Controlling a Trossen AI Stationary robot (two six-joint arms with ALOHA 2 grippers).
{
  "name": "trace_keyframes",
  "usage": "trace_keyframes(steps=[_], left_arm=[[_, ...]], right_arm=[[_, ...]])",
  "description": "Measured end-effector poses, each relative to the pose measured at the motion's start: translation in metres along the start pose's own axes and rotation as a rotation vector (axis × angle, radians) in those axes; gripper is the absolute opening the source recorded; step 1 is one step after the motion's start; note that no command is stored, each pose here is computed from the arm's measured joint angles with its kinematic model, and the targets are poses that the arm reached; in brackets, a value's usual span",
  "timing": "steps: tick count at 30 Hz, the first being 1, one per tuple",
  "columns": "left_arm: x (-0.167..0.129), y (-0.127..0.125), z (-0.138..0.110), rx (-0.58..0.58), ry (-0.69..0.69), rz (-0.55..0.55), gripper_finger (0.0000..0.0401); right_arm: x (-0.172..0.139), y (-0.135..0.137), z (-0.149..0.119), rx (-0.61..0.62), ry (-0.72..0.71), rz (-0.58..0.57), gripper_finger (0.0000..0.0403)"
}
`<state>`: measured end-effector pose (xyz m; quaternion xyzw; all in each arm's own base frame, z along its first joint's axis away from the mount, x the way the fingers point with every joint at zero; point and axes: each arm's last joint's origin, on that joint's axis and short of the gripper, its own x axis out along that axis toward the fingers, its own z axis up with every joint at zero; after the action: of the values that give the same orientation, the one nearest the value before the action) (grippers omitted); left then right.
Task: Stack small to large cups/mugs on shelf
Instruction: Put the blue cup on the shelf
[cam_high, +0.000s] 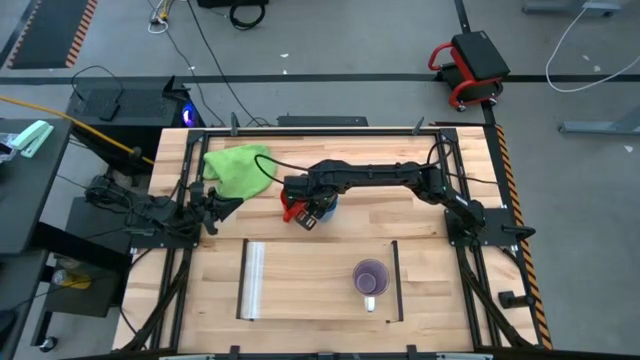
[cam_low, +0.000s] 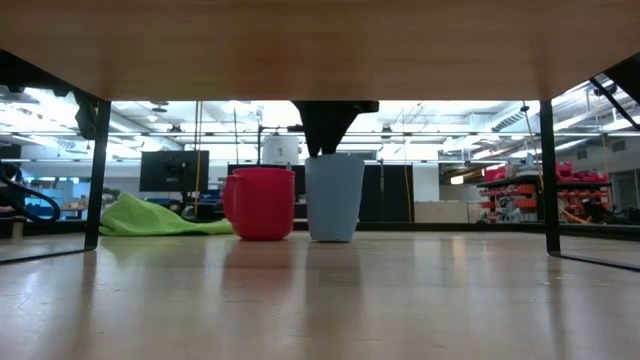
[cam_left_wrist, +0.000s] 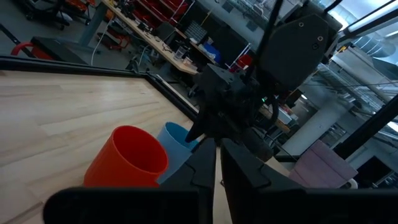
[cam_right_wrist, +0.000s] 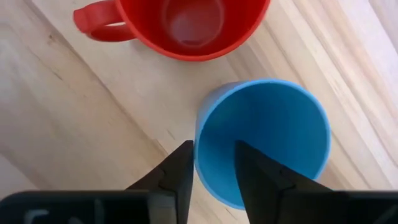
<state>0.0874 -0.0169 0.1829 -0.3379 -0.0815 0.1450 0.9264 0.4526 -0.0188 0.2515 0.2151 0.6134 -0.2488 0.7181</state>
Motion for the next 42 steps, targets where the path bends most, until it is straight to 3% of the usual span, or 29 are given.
trace_keyframes(steps=[15,22,27,34,42], left_arm=[[0.000,-0.003,0.004,-0.043,-0.029,-0.023,0.0056],[-0.004,-0.019,0.031,-0.087,-0.143,-0.104,0.0066],[-0.007,-0.045,0.068,-0.010,-0.181,-0.117,0.0061],[0.013,-0.094,0.107,0.179,-0.003,0.039,0.0063],[0.068,-0.138,0.135,0.300,0.312,0.340,0.0063]], right_arm=[[-0.014,0.005,-0.006,-0.016,-0.029,0.024,0.0128],[-0.063,-0.001,-0.018,-0.007,-0.132,0.092,0.0128],[-0.111,-0.006,-0.040,-0.019,-0.234,0.144,0.0128],[-0.179,-0.024,-0.079,0.026,-0.423,0.177,0.0128],[-0.230,-0.049,-0.137,0.076,-0.496,0.158,0.0128]])
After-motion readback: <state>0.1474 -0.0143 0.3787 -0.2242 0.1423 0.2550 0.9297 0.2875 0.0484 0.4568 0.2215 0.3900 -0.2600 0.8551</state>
